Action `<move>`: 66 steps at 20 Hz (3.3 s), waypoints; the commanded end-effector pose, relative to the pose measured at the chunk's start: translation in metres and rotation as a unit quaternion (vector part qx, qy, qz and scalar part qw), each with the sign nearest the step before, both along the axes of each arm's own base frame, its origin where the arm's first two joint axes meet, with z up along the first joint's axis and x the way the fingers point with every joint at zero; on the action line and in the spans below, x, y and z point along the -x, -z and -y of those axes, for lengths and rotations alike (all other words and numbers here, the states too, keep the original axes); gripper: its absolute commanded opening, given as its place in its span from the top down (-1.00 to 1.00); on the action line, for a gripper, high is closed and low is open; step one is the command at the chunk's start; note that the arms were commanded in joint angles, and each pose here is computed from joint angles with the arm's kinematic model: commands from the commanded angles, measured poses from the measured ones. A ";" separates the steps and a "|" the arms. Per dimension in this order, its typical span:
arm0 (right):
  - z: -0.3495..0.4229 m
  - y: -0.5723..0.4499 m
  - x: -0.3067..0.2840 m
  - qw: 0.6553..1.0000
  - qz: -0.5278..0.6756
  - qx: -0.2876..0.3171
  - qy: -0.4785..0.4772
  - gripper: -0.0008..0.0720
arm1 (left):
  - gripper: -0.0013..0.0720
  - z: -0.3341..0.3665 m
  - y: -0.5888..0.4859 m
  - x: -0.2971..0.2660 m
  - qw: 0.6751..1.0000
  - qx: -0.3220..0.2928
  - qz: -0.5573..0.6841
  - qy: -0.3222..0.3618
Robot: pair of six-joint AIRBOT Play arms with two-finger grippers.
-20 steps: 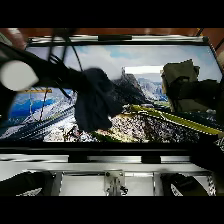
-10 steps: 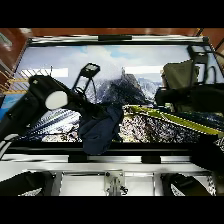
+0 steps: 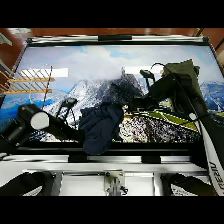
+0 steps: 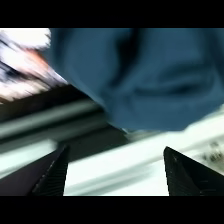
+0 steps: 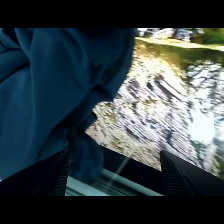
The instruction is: Fold the shirts.
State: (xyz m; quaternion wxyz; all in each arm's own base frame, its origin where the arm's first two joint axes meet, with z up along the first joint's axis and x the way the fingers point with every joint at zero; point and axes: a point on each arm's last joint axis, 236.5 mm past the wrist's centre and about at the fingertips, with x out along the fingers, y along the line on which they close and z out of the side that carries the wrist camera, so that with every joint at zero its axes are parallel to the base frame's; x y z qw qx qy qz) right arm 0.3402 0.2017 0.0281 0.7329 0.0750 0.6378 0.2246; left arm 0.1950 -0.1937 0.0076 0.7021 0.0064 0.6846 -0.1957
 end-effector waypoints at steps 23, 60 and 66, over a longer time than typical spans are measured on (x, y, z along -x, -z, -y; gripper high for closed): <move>-0.077 -0.025 -0.042 0.989 0.110 -0.066 -0.072 0.79 | 0.89 -0.004 -0.029 -0.068 0.978 -0.035 0.184 0.090; -0.005 -0.004 -0.123 0.977 0.198 0.052 0.052 -0.56 | -0.51 0.011 -0.012 -0.232 0.981 -0.071 0.179 -0.010; 0.123 -0.070 -0.062 0.982 0.120 0.139 0.041 -0.60 | -0.86 -0.028 -0.075 -0.166 0.995 -0.045 0.090 0.022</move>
